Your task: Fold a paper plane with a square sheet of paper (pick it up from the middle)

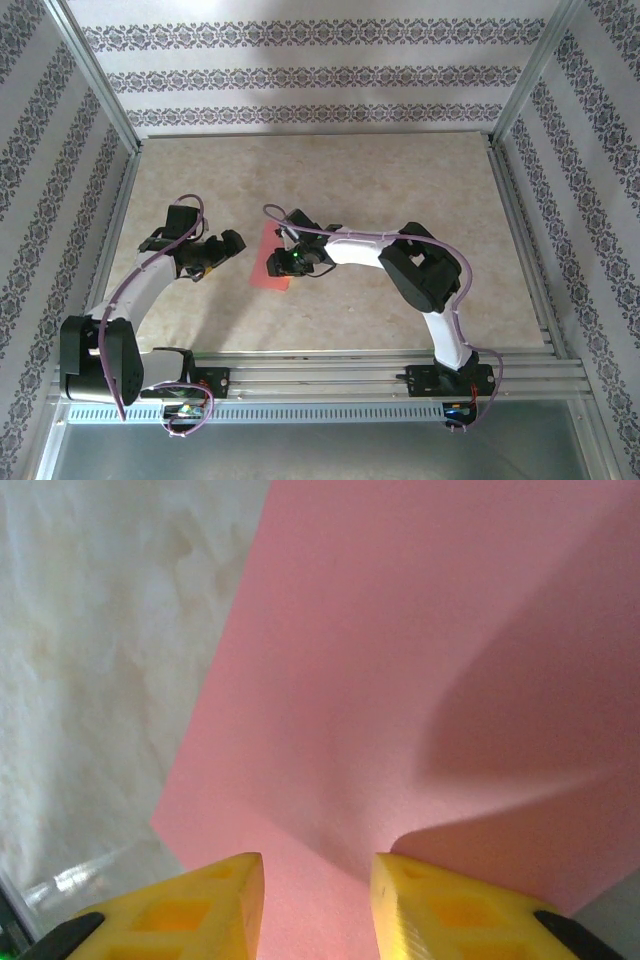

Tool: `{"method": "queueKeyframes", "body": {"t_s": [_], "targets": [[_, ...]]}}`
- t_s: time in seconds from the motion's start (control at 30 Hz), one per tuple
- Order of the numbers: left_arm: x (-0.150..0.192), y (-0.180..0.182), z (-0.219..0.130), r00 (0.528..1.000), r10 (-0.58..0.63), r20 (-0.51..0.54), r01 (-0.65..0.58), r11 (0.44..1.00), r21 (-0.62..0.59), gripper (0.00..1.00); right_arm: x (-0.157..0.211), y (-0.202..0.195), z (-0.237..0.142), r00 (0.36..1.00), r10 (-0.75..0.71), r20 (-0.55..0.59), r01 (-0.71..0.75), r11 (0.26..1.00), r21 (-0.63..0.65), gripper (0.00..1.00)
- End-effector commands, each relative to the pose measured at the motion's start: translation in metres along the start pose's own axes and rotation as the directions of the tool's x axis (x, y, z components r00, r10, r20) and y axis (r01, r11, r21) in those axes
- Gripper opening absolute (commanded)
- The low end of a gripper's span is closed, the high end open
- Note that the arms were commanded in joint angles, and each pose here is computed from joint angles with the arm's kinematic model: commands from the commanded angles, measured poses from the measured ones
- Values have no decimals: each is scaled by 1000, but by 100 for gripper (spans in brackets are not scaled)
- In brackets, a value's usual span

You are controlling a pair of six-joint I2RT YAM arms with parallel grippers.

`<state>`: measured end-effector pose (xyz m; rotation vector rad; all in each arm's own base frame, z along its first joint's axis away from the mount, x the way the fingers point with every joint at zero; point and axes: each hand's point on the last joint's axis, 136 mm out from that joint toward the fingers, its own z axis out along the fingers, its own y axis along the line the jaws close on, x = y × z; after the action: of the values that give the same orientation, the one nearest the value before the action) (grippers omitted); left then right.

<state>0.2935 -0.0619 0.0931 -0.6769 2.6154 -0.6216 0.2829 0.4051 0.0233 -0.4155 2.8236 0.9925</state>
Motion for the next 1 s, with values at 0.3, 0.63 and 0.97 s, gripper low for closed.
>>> {"method": "queueKeyframes", "body": {"t_s": [0.3, 0.63, 0.97], "targets": [[9, -43, 12, 995, 59, -86, -37, 970, 240, 86, 51, -45, -50, 854, -430, -292, 434, 899, -54, 42], [20, -102, 34, 983, 113, -145, -43, 909, 414, 55, 59, -63, -48, 822, -460, -335, 464, 883, -75, 41], [32, -114, 88, 969, 52, -241, 46, 923, 382, 32, 45, -54, -45, 857, -446, -258, 437, 894, -96, 41]]}}
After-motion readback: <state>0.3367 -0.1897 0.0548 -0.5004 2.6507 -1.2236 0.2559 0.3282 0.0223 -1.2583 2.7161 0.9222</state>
